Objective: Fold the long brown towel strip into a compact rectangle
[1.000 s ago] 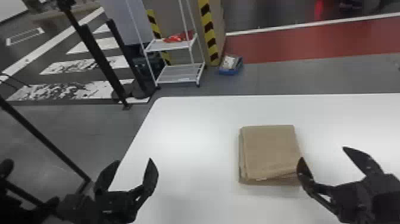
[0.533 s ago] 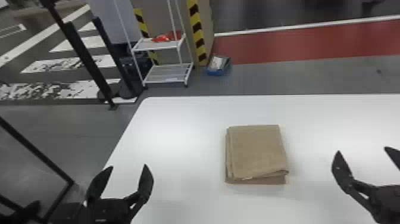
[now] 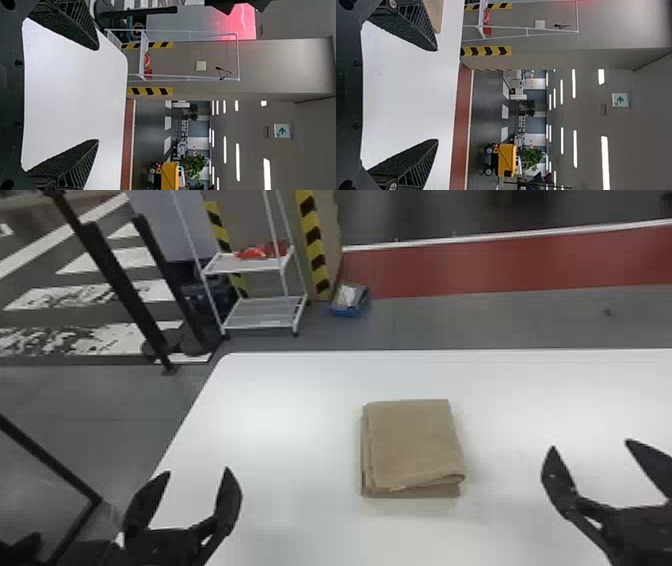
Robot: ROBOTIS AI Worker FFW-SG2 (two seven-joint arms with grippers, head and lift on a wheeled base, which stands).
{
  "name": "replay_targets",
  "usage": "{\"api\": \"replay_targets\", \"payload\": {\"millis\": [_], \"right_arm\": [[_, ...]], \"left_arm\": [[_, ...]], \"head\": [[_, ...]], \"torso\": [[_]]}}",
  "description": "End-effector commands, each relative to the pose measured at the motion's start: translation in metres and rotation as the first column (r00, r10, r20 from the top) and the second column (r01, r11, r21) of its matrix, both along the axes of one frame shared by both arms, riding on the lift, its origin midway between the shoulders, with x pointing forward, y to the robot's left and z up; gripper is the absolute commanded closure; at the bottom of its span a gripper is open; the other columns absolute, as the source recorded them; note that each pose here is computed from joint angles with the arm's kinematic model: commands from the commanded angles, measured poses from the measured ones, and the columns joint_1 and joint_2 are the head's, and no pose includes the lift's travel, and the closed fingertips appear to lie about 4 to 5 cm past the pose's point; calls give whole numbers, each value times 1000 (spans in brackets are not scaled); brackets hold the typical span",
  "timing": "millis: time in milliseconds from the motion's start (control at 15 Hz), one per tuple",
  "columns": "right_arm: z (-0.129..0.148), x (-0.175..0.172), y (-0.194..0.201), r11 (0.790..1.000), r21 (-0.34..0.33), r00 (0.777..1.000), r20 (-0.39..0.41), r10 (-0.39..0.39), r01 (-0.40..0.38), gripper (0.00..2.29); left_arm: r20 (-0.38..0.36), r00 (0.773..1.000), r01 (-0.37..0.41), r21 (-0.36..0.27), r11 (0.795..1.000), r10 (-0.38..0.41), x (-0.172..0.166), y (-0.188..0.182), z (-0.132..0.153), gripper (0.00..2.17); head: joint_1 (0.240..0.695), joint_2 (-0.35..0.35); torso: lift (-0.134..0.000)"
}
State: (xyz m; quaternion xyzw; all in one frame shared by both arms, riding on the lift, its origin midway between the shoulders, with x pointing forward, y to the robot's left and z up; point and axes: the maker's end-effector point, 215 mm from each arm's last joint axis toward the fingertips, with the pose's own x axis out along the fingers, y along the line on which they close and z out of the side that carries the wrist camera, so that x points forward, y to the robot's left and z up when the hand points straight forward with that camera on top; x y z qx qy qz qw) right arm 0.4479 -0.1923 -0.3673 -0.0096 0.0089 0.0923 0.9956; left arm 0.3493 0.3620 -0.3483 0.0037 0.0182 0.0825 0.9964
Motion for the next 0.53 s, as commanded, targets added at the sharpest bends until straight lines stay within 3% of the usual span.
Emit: {"api": "replay_targets", "payload": {"millis": [0, 467], "right_arm": [[-1, -1, 0, 1000, 1, 1000, 0, 0, 0, 63], [3, -2, -2, 1000, 5, 1000, 12, -4, 4, 70]], "left_arm": [[1, 1000, 1, -4, 1000, -1, 0, -2, 0, 39], [5, 1000, 6, -5, 1000, -6, 1, -4, 2, 39]], "head": [[695, 241], [695, 233]], "torso": [[-115], [-115]]}}
